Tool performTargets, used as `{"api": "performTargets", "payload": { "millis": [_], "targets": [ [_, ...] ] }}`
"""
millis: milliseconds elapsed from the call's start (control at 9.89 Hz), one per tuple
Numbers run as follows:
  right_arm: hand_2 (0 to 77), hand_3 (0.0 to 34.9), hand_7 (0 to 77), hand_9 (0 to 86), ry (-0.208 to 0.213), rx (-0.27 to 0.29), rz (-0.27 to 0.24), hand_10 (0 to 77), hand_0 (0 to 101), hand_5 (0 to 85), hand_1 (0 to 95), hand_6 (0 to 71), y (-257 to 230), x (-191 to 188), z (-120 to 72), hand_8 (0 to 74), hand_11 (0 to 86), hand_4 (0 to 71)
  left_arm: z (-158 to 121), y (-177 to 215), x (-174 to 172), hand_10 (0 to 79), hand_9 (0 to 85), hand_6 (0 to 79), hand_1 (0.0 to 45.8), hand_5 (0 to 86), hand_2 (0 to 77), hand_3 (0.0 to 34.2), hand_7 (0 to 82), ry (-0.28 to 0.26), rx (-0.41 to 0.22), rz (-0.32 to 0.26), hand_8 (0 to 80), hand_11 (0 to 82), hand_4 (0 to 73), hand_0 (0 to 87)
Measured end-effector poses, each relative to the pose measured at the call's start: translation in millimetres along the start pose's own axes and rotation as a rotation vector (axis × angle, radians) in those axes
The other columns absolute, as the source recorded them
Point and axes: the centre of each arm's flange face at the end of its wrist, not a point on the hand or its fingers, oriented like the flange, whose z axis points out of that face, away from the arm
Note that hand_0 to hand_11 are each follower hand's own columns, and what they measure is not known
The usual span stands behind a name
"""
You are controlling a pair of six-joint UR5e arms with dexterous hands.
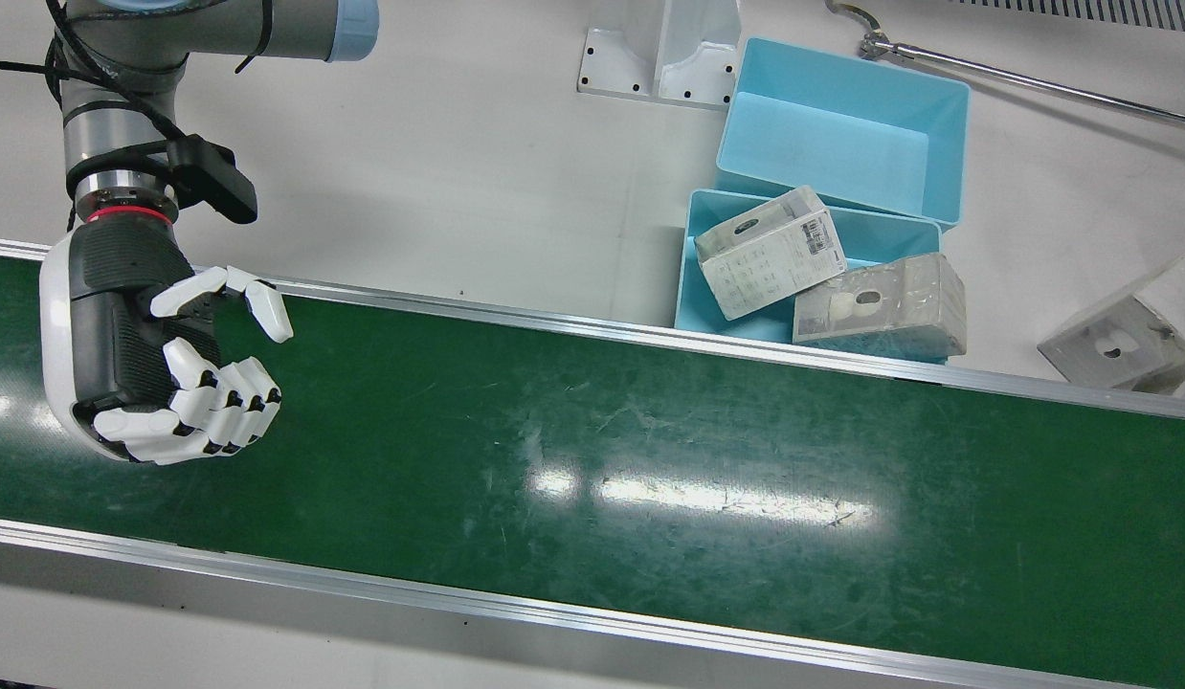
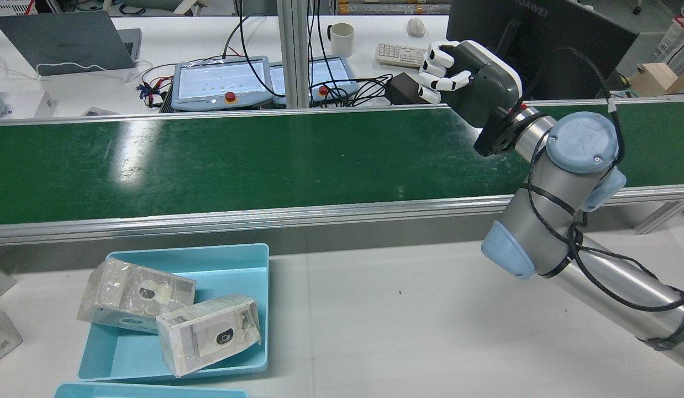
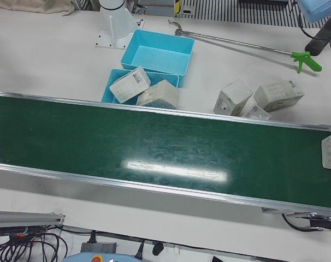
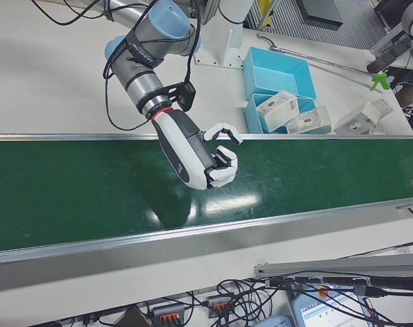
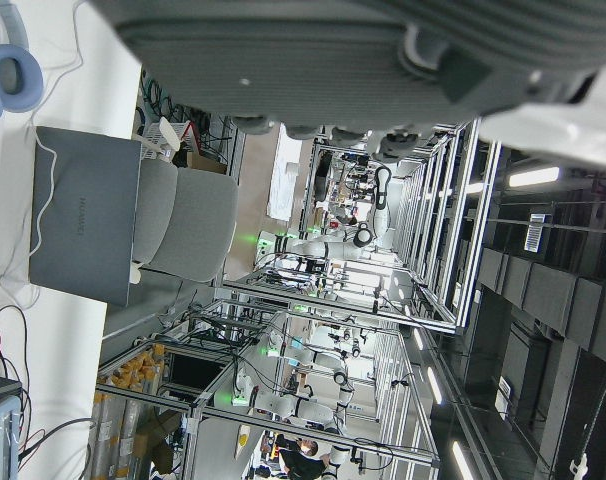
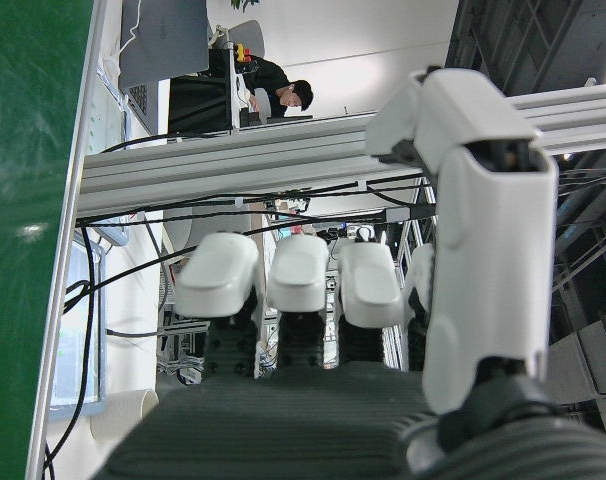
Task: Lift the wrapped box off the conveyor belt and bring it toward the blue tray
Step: 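Move the right hand down over the conveyor belt, palm open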
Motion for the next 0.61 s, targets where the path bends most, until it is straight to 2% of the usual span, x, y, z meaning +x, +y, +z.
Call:
{"api": "performTargets", "payload": {
  "millis": [101,202,303,404,506,607],
  "targets": [
    [51.8,0.9,69.3,69.8,0.001,0.001,0.000,70.4,52,69.8,3.3,62.7,-2.0,-1.3,-2.0,69.8,70.4,69.8,0.0,0.0,0.0,0.0,0.0,0.0,0.0,1.1,0.5,0.0,0.5,0.000,0.000,0.000,0.5,0.0,0.0,0.0],
    [46.9,0.9,69.3,69.8,0.006,0.003,0.000,70.4,50,69.8,7.6,62.7,-4.1,-1.1,-3.3,69.8,70.4,69.3,0.0,0.0,0.0,0.5,0.0,0.0,0.0,1.1,1.1,0.0,0.5,0.000,0.000,0.000,0.5,0.0,0.0,0.0],
    [46.9,0.9,69.3,69.8,0.011,0.005,0.001,70.4,50,69.8,7.6,62.7,-5.5,-0.2,-4.4,69.8,70.4,69.3,0.0,0.0,0.0,0.5,0.0,0.0,0.0,0.5,0.5,0.0,0.5,0.000,0.000,0.000,0.5,0.0,0.0,0.0],
    [38.7,0.9,45.3,43.6,0.013,0.005,0.002,55.1,52,44.7,22.9,49.6,-5.9,0.1,-4.9,47.5,53.5,48.0,0.0,0.0,0.0,0.0,0.0,0.0,0.0,1.1,1.1,0.0,0.5,0.000,0.000,0.000,0.5,0.5,0.0,0.0],
    [38.7,0.9,45.3,43.6,0.015,0.002,0.003,46.9,52,44.7,22.9,49.6,-5.6,0.2,-5.0,47.5,45.3,48.0,0.0,0.0,0.0,0.5,0.0,0.0,0.0,1.1,1.1,0.0,0.5,0.000,0.000,0.000,0.5,0.0,0.0,0.0],
    [38.2,1.0,35.5,33.3,0.016,-0.001,0.004,37.1,52,34.9,24.5,42.0,-4.9,0.7,-5.1,37.6,35.5,38.7,0.0,0.0,0.0,0.5,0.0,0.0,0.0,1.1,1.1,0.0,0.5,0.000,0.000,0.000,0.5,0.0,0.0,0.0]
  ]
}}
